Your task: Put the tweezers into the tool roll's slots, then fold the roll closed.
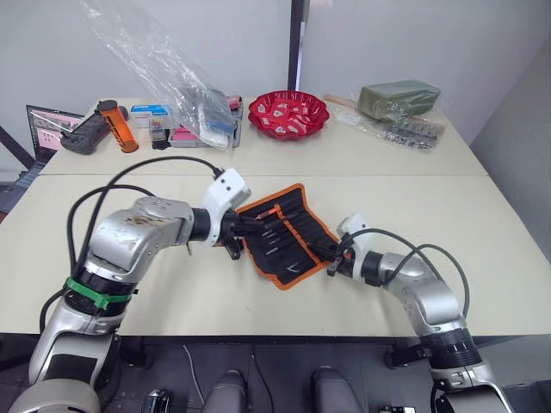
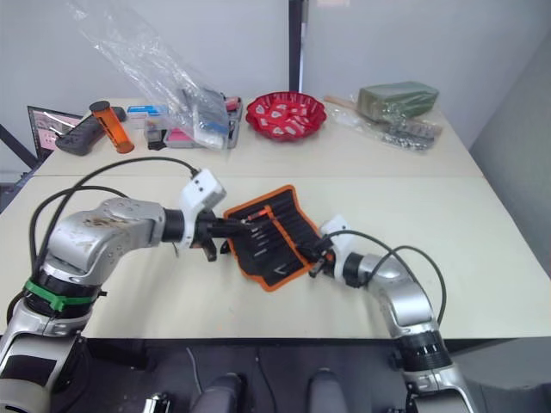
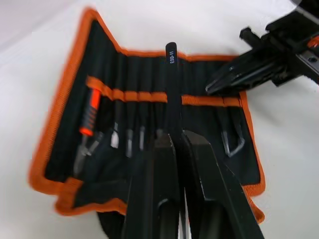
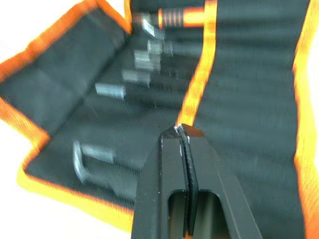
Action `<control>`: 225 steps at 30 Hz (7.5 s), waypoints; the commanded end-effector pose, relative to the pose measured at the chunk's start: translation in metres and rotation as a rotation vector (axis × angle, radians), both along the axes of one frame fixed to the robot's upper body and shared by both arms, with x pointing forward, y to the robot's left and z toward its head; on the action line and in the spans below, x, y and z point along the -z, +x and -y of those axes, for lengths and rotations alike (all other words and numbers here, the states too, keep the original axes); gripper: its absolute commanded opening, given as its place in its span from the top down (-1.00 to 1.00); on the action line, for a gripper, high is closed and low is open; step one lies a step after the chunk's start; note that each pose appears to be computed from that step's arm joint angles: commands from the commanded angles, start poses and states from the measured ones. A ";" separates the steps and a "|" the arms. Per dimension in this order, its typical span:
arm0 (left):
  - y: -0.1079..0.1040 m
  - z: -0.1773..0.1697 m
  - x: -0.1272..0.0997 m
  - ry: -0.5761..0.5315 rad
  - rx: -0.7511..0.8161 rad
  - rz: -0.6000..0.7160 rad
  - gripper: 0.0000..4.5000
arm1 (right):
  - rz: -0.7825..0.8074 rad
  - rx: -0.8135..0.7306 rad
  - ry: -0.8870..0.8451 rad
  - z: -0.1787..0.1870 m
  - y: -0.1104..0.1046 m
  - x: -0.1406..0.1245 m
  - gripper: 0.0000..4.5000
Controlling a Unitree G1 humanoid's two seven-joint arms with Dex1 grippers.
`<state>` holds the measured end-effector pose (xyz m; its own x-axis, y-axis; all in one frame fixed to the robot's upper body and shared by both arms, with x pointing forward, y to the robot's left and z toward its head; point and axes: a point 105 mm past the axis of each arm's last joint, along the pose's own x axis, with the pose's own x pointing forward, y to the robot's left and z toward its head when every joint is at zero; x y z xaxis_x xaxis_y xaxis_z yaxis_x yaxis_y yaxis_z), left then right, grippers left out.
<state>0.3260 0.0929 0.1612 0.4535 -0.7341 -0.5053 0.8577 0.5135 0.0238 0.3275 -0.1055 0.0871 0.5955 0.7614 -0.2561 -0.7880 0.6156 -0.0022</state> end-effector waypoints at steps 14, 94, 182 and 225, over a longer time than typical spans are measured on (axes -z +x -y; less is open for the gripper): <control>-0.004 0.016 0.026 0.129 0.007 -0.041 0.98 | -0.052 0.032 -0.075 0.014 -0.008 0.028 1.00; 0.002 -0.080 -0.036 -0.214 -0.467 0.232 -0.98 | -0.117 -0.056 -0.123 0.005 -0.009 0.046 1.00; -0.007 -0.158 0.006 -0.117 -1.108 0.448 0.99 | -0.108 -0.061 -0.143 0.005 -0.008 0.044 1.00; -0.020 0.027 0.024 0.216 0.122 0.067 0.99 | -0.024 0.101 -0.033 0.026 -0.016 0.026 1.00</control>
<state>0.3087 0.0665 0.1233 0.3937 -0.6430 -0.6570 0.9064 0.3907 0.1607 0.3183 -0.1307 0.0811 0.6827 0.6969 -0.2197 -0.7199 0.6930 -0.0386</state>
